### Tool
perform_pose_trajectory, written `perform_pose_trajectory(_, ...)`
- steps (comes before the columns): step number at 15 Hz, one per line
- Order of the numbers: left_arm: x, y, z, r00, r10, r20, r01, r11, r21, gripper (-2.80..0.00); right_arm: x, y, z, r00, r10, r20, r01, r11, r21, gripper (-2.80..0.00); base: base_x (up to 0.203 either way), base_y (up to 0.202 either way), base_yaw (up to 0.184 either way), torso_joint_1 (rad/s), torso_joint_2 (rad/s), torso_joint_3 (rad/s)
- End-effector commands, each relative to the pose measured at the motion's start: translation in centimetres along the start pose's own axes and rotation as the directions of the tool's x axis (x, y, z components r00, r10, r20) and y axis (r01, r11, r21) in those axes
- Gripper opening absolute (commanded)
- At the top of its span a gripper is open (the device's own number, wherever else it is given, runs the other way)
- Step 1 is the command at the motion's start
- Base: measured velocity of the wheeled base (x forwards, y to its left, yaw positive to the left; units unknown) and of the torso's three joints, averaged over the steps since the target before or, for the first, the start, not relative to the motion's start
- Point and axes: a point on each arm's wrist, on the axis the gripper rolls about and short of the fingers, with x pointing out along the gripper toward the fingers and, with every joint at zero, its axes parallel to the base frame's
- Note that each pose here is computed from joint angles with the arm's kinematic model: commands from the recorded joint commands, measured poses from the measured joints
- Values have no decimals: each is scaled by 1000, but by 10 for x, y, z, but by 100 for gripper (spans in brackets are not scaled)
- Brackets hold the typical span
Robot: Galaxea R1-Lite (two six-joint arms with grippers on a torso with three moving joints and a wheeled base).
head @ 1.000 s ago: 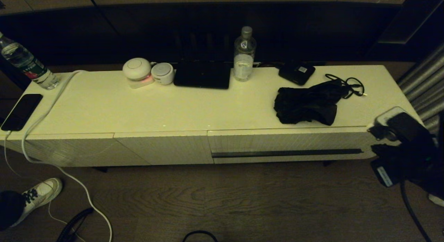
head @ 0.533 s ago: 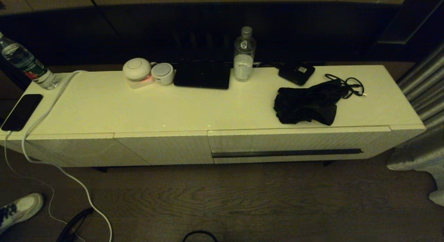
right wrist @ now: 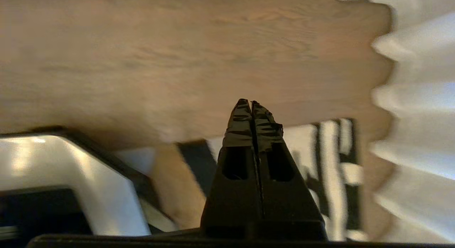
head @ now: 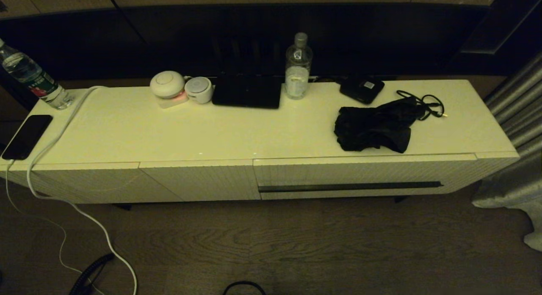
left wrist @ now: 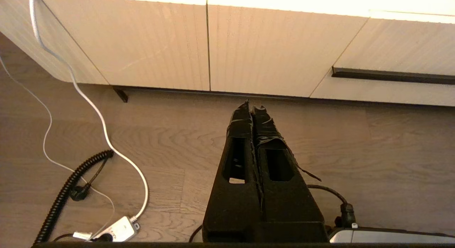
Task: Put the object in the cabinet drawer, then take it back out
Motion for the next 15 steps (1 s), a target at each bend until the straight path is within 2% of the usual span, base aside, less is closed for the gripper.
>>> perform_pose_trajectory(1,0,0,0,1000,1,2,-1,1000,-1,-280,-6,3,-14,989,133,71,-134,991,16,-280,0,0,0,0,0,0)
perform_pose_trajectory(2,0,0,0,1000,1,2,-1,1000,-1,-280,-5,4,-22,983,169,78,-170,985,4,-280,0,0,0,0,0,0)
perform_pose_trajectory(5,0,0,0,1000,0,2,0,1000,-1,-280,-9,4,-35,964,204,171,-198,979,-48,-280,0,0,0,0,0,0)
perform_pose_trajectory(8,0,0,0,1000,0,2,0,1000,-1,-280,-2,6,-33,948,202,246,-197,979,-47,-280,0,0,0,0,0,0)
perform_pose_trajectory(11,0,0,0,1000,1,2,-1,1000,-1,-280,0,6,-33,942,203,269,-197,979,-48,-280,0,0,0,0,0,0)
perform_pose_trajectory(14,0,0,0,1000,1,2,-1,1000,-1,-280,5,7,-29,900,194,391,-192,980,-44,-280,0,0,0,0,0,0)
perform_pose_trajectory(15,0,0,0,1000,1,1,-1,1000,-1,-280,6,7,-32,909,196,367,-193,980,-45,-280,0,0,0,0,0,0)
